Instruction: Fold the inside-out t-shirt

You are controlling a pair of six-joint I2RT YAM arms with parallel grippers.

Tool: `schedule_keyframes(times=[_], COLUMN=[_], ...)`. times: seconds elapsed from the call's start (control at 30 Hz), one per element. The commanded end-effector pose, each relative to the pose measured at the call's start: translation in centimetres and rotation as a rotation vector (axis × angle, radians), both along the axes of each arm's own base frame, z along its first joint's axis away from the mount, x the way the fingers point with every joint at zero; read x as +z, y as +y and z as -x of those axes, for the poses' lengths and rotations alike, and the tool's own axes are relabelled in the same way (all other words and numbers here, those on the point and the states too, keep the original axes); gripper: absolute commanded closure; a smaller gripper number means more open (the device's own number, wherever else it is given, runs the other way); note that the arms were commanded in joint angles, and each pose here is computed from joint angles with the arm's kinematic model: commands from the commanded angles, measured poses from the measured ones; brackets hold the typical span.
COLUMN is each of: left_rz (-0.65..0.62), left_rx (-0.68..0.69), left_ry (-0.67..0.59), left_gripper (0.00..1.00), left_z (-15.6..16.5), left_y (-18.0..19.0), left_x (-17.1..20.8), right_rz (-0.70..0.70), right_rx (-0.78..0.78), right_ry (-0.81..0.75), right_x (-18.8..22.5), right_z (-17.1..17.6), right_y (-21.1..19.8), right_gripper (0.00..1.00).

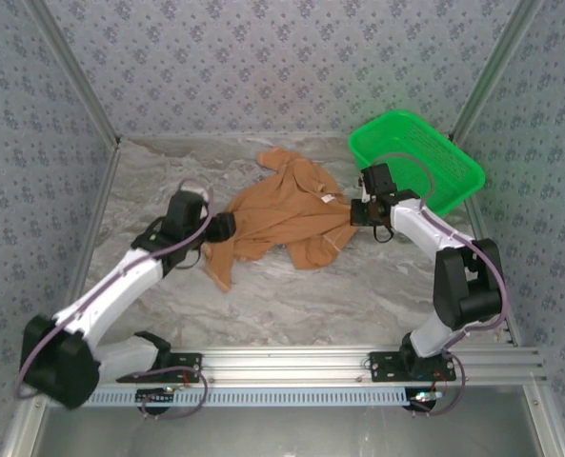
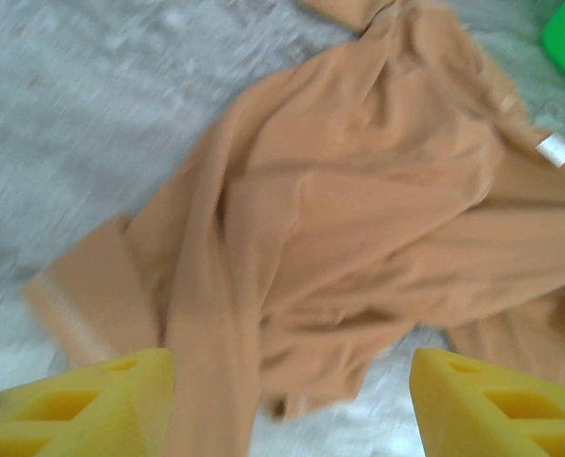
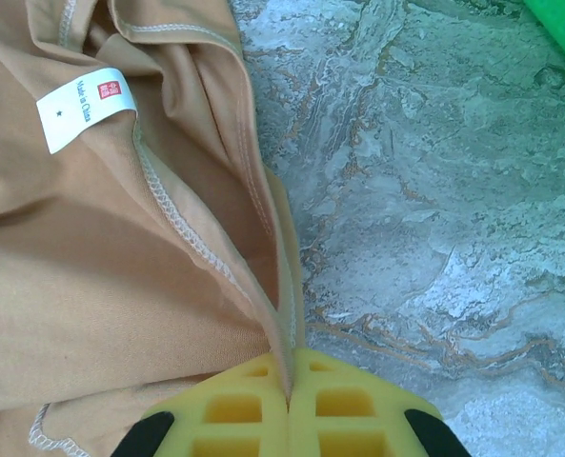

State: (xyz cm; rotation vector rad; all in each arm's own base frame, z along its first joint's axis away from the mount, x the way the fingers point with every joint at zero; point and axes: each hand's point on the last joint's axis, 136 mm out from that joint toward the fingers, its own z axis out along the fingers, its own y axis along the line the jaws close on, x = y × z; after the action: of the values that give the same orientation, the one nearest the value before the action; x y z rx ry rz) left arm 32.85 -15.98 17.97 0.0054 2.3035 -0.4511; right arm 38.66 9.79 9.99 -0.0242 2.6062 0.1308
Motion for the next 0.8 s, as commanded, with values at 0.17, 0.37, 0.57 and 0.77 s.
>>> schedule_keyframes(times=[0.17, 0.37, 0.57, 0.77], left_rz=[0.010, -0.083, -0.147, -0.118], left_rx=[-0.300, -0.443, -0.489, -0.507], left_ry=[0.009, 0.065, 0.135, 0.134], left_gripper=[0.36, 0.37, 0.38, 0.37], left_z=[-11.2, -16.1, -18.1, -18.8], left_y=[-12.7, -19.7, -23.4, -25.9], left_x=[-0.6, -3.8, -7.1, -9.9], right_rz=[-0.023, -0.071, -0.087, -0.097], right_rx=[0.013, 0.029, 0.043, 0.054], right_ry=[-0.051, -0.054, -0.051, -0.048], right_x=[0.0, -0.8, -0.9, -1.1], right_z=[-0.9, -0.5, -0.3, -0.2], right_y=[1.0, 2.1, 2.5, 2.8], right_gripper=[0.99, 0.99, 0.99, 0.99])
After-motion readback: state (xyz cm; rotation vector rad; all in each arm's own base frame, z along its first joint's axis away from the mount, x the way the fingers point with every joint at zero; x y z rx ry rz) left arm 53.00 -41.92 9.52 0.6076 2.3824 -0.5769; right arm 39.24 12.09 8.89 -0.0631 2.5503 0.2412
